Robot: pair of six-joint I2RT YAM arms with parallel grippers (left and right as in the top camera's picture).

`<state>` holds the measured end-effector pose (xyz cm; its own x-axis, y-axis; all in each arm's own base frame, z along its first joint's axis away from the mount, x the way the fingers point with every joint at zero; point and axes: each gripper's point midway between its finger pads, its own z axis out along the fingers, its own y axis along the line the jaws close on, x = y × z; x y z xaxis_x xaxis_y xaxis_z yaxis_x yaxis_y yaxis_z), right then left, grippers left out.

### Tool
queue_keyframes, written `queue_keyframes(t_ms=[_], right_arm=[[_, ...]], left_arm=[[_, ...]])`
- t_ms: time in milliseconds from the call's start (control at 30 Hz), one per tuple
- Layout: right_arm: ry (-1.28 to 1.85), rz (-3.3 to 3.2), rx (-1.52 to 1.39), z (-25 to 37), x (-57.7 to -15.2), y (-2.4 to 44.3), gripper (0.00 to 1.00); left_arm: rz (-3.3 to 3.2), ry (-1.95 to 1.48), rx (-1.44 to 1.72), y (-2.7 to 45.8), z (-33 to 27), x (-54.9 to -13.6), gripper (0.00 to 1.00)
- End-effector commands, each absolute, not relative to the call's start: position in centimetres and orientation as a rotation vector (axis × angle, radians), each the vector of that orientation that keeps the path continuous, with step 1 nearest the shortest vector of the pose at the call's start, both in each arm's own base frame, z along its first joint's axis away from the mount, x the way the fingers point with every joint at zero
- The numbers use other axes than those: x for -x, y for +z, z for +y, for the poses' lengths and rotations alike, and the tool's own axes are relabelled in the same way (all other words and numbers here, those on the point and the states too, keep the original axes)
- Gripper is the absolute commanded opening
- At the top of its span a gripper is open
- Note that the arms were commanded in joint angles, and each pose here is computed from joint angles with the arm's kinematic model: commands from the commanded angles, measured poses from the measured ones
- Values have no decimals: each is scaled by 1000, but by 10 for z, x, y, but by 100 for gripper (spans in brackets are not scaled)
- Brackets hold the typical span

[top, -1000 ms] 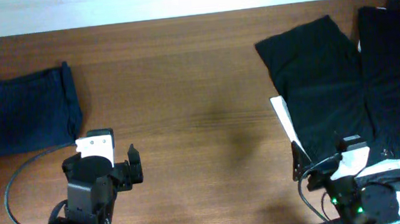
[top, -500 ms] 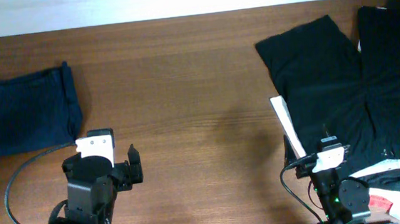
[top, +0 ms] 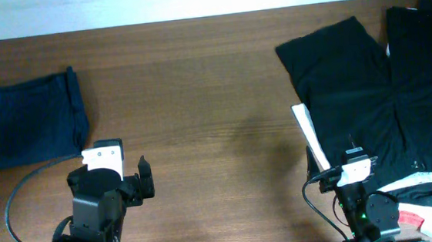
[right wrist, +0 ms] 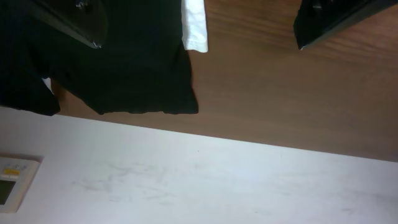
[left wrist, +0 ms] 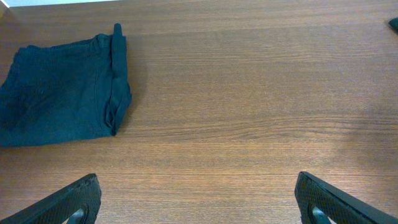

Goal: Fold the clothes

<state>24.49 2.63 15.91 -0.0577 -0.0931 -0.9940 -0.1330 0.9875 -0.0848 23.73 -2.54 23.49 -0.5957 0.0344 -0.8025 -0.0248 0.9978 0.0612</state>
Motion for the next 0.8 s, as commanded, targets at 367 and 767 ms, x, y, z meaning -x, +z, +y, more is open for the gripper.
queue_keyframes(t_ms=[367,767], right_arm=[[24,1632,176,25,-245,158,99],[24,1632,176,25,-245,158,99]], left_arm=[[2163,154,112,232,7,-221,99],[1586,-82,162,169,6,-247,99]])
